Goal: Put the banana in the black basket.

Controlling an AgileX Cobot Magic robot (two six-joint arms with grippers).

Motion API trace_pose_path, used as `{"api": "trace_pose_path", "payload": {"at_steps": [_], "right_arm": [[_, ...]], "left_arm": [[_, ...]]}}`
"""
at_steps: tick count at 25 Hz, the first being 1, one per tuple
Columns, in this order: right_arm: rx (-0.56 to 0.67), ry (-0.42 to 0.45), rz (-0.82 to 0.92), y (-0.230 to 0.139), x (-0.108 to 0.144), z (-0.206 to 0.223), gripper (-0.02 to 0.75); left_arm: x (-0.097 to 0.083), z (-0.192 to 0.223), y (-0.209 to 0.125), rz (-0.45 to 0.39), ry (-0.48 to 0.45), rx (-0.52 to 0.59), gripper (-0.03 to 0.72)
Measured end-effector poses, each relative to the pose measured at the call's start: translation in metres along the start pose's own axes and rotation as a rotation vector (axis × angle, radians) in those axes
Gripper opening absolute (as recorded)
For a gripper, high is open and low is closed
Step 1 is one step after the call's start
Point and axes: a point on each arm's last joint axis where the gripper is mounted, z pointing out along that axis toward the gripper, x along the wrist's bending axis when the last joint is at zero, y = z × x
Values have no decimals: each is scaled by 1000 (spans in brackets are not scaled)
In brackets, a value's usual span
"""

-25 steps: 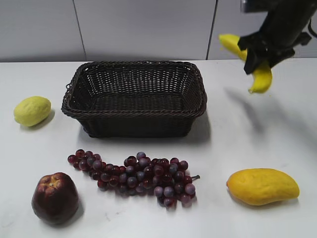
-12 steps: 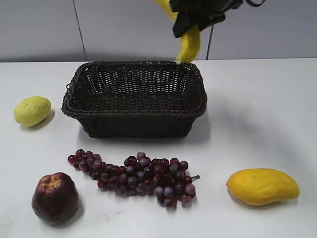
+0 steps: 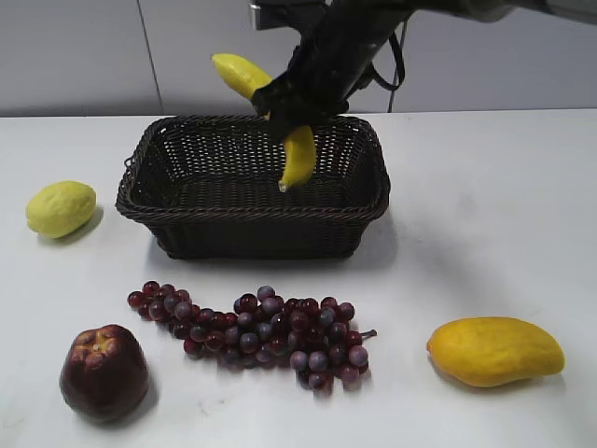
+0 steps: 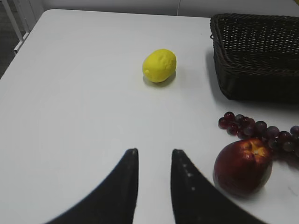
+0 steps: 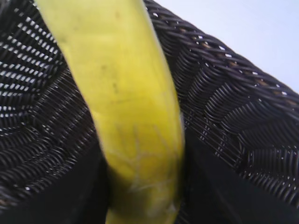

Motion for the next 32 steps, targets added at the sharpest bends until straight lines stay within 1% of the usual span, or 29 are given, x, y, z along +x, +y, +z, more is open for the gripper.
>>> {"api": "trace_pose_path", "payload": {"at_steps": [2, 4, 6, 7, 8, 10, 13, 17, 21, 24, 27, 32], "right_arm": [[22, -14, -7, -4, -4, 9, 372], [25, -22, -14, -4, -5, 11, 457], [15, -27, -17, -4, -5, 11, 563], [14, -31, -20, -4, -6, 11, 595], [15, -32, -21, -4, -6, 11, 609], [20, -33, -23, -4, -6, 11, 623], [51, -36, -32, -7, -6, 9, 624], [92, -64, -74, -6, -3, -15, 624], [126, -128, -134, -4, -1, -52, 641], [150, -179, -148, -4, 0, -82, 644], [142, -230, -135, -3, 3, -116, 644], [60, -303, -95, -5, 9, -171, 644]], "left_arm": [[0, 0, 0, 0, 0, 0, 233], [0, 0, 0, 0, 0, 0, 233], [0, 0, 0, 0, 0, 0, 233], [0, 0, 0, 0, 0, 0, 233], [0, 0, 0, 0, 0, 0, 233], [0, 0, 0, 0, 0, 0, 233], [0, 0, 0, 0, 0, 0, 233], [0, 0, 0, 0, 0, 0, 233], [0, 0, 0, 0, 0, 0, 233], [0, 0, 0, 0, 0, 0, 233], [0, 0, 0, 0, 0, 0, 233], [0, 0, 0, 0, 0, 0, 233]]}}
